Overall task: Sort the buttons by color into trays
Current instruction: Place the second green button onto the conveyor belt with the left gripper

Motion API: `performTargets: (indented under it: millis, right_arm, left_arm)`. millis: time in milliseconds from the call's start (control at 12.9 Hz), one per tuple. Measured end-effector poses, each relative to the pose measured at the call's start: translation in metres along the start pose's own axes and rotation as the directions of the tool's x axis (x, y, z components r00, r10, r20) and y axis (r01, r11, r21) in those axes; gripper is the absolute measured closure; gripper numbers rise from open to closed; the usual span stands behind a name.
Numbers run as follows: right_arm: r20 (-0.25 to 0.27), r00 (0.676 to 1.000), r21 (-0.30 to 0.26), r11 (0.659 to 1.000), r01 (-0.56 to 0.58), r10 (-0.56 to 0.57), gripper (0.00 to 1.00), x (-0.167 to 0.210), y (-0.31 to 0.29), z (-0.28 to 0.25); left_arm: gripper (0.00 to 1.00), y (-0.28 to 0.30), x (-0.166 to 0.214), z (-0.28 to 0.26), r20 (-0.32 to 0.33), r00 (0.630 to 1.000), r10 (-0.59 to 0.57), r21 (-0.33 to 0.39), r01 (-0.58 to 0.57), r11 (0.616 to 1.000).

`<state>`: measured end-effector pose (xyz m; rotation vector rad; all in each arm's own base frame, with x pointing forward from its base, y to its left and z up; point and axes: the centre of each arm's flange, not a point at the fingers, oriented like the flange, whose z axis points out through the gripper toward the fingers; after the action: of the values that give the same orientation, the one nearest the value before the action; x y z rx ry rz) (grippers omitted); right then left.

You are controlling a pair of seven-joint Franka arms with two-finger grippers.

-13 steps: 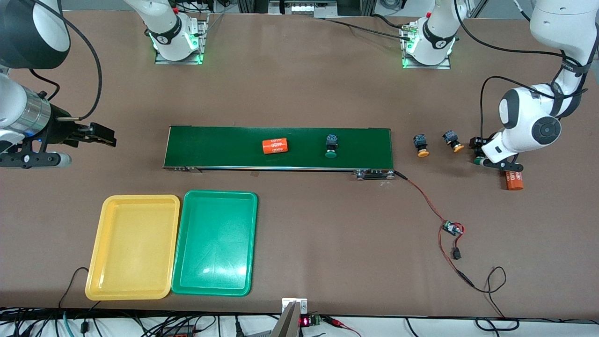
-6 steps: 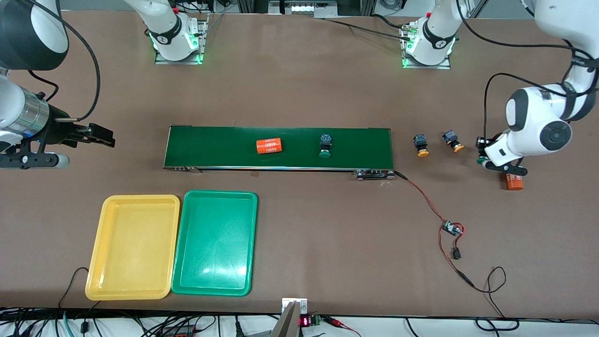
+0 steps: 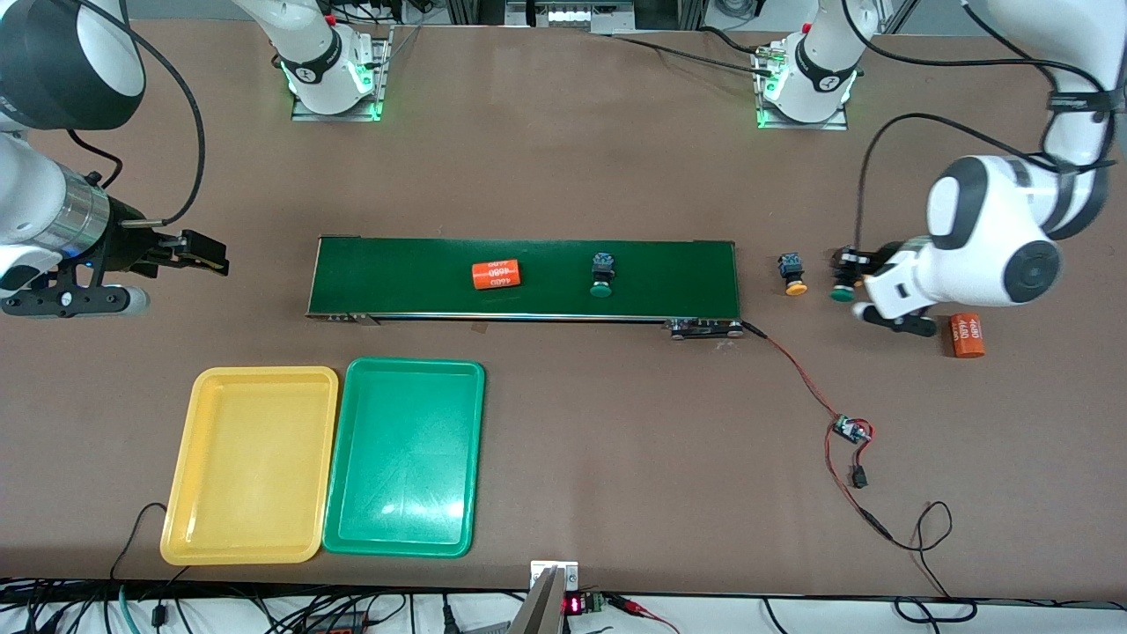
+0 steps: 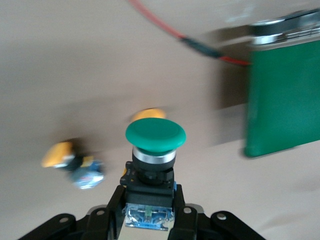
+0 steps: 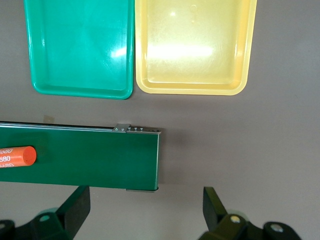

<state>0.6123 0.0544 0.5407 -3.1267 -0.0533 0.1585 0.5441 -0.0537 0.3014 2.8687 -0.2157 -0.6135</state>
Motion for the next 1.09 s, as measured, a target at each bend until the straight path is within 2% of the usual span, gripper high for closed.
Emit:
performTargets:
  millis: [233,467,622,856,933,1089]
  right_arm:
    - [0.003,1.000,0.000,1.000,0.001,-0.001,0.00,0.000,0.000,0.001]
    - [0.013,1.000,-0.001,1.000,0.002,-0.002,0.00,-0.001,-0.001,0.002]
    - [0.018,1.000,-0.001,1.000,0.005,-0.005,0.00,0.000,-0.003,0.005]
    - [0.040,0.999,-0.003,1.000,0.022,-0.022,0.00,-0.002,-0.013,0.008]
    - [0.051,0.998,-0.005,1.000,0.026,-0.026,0.00,-0.004,-0.016,0.008]
    - [0.062,0.998,-0.006,0.999,0.031,-0.031,0.00,-0.006,-0.019,0.008]
  left_arm:
    - [0.59,0.079,0.011,0.015,-0.034,0.997,-0.070,-0.016,0.070,0.997]
    - [0.59,0.162,0.019,0.042,-0.100,0.986,-0.131,-0.020,0.130,0.991]
    - [0.59,0.190,0.025,0.065,-0.132,0.983,-0.129,-0.028,0.126,0.992]
    - [0.59,0.198,0.031,0.089,-0.137,0.983,-0.120,-0.031,0.117,0.993]
    - [0.55,0.197,0.031,0.092,-0.133,0.984,-0.121,-0.031,0.118,0.993]
    - [0.34,0.196,0.031,0.094,-0.129,0.984,-0.123,-0.030,0.120,0.992]
